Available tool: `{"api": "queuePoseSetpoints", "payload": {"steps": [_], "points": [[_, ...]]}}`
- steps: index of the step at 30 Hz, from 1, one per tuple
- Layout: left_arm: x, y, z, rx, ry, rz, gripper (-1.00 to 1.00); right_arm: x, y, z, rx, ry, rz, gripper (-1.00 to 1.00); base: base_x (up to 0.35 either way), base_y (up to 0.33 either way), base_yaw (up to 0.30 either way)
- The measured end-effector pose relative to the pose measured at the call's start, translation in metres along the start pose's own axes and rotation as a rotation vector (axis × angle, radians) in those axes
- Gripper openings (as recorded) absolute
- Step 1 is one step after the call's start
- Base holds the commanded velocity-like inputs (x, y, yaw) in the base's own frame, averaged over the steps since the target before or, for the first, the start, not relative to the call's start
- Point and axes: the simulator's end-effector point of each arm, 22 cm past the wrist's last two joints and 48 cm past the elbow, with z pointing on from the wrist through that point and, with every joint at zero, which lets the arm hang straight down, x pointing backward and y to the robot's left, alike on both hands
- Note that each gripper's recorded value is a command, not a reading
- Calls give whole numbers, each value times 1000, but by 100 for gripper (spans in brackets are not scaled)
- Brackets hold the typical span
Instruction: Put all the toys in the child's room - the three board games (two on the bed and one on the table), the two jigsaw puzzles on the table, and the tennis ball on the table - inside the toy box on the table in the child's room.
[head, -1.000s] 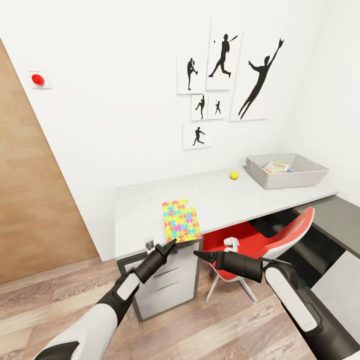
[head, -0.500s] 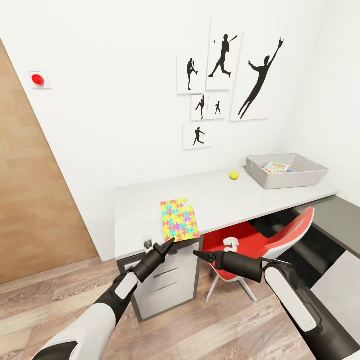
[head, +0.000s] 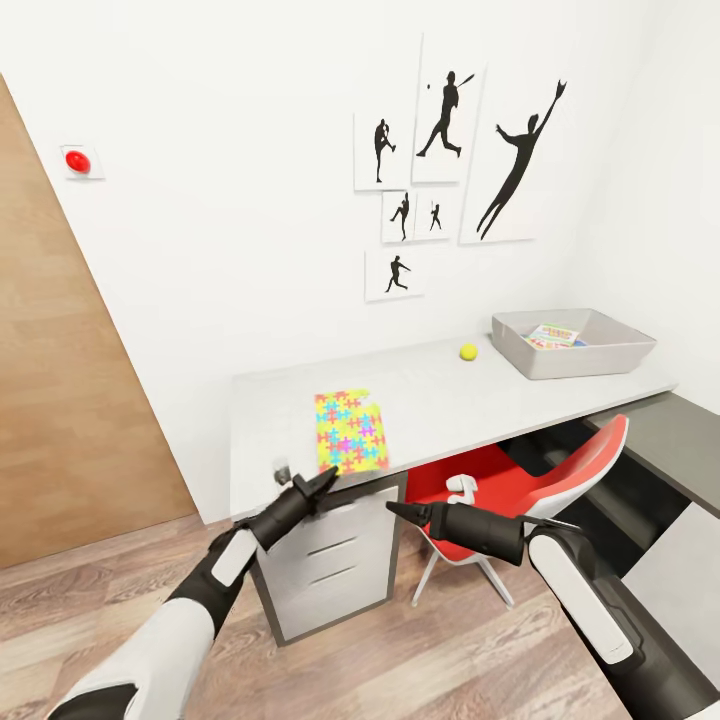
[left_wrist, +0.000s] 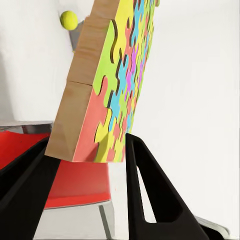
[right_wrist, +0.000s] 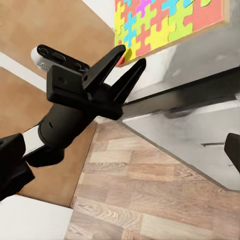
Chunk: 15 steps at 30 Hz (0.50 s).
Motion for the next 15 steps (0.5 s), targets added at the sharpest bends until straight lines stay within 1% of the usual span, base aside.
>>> {"api": "queuePoseSetpoints", "payload": {"steps": [2,5,7,10,12,14,15], "points": [[-3,-9,3,11,15,5,-100,0,0,0,0,0,0,100,0,0,0],[-11,-27,8,33,35,26,-100,0,0,0,0,1,0,100,0,0,0],[-12,-36,11,32,62,23,-100,0,0,0,0,1,1,100,0,0,0],[-12,-52,15,18,129,5,-100,0,0,0,0,0,0,100,0,0,0],[-11,-67,16,25,174,-8,-100,0,0,0,-1,0,-1,100,0,0,0],[-10,-83,16,38,208,-8,-100,0,0,0,-1,-1,-1,100,0,0,0],[-10,-84,16,36,212,-3,-100,0,0,0,-1,-1,-1,100,0,0,0]]}}
